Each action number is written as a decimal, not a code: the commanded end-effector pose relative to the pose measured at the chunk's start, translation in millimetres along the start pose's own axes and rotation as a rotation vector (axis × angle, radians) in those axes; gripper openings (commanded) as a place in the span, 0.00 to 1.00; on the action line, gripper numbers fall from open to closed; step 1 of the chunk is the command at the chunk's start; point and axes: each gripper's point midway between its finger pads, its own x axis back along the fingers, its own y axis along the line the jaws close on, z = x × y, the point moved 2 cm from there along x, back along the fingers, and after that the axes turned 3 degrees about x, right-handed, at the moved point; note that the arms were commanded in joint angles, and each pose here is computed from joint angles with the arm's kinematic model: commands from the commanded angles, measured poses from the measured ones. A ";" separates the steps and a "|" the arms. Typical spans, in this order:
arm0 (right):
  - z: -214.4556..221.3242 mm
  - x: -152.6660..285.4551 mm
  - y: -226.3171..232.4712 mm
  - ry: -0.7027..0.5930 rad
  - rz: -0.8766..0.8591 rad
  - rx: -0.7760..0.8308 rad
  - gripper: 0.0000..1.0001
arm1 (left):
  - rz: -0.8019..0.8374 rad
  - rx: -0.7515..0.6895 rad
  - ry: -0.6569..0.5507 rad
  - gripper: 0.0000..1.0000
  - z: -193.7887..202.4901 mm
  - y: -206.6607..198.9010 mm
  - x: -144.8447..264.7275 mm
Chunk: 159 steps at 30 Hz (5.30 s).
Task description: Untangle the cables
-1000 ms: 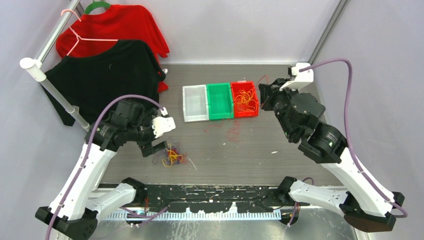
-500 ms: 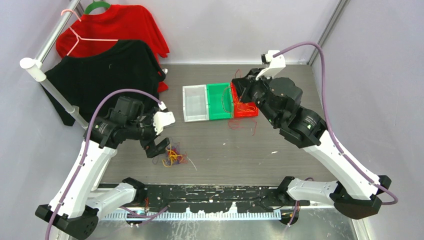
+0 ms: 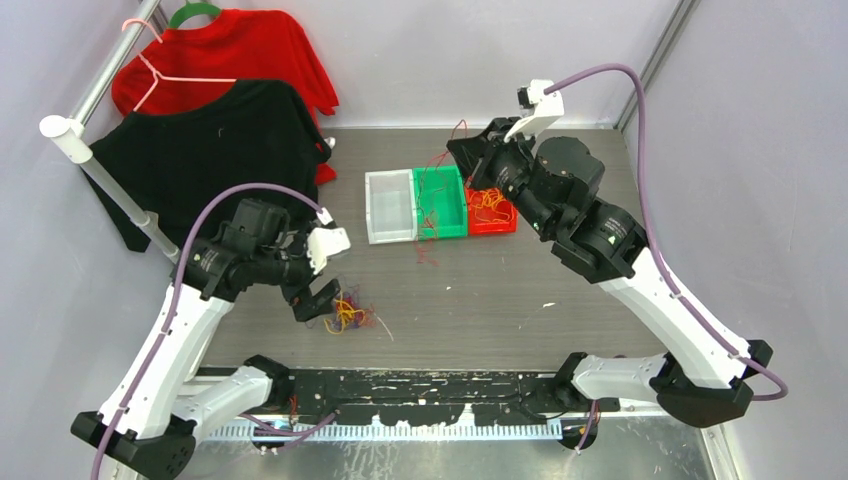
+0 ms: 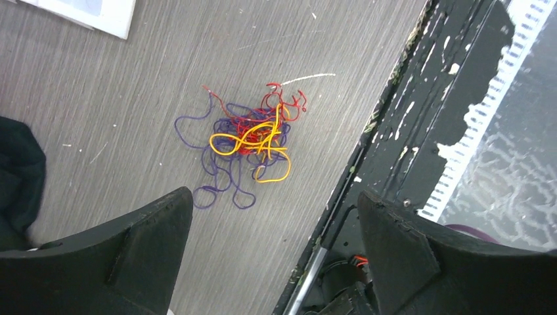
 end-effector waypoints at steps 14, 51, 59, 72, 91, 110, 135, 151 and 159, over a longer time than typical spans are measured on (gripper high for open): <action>-17.5 -3.6 43.7 -0.016 -0.196 -0.204 0.01 | 0.035 0.103 -0.460 1.00 -148.4 -10.4 87.2; 9.9 -26.0 57.5 0.051 -0.246 -0.268 0.01 | 0.200 0.269 -0.496 0.95 -196.3 -9.3 48.8; -16.4 -30.2 40.4 -0.030 -0.166 -0.155 0.01 | 0.123 0.206 -0.421 0.99 -165.8 -8.8 46.5; -49.7 -74.8 -2.3 -0.124 -0.056 -0.068 0.01 | -0.163 0.127 -0.205 1.00 -86.5 18.7 34.9; 25.9 -166.7 -69.9 -0.006 0.117 0.076 0.01 | -0.225 0.052 -0.090 0.99 -34.6 21.9 18.0; 130.6 -181.9 -134.1 0.215 0.287 0.203 0.01 | -0.220 0.053 -0.080 0.97 -34.4 23.1 17.3; 298.3 -202.1 -208.3 0.633 0.482 0.316 0.01 | -0.243 0.065 -0.040 0.96 -22.0 37.8 15.0; 268.0 -214.8 -198.5 0.658 0.460 0.291 0.54 | -0.210 0.066 -0.033 0.96 -17.7 33.4 12.2; 213.5 -204.7 -185.1 0.557 0.450 0.259 0.39 | -0.208 0.088 -0.025 0.95 -15.6 38.3 10.6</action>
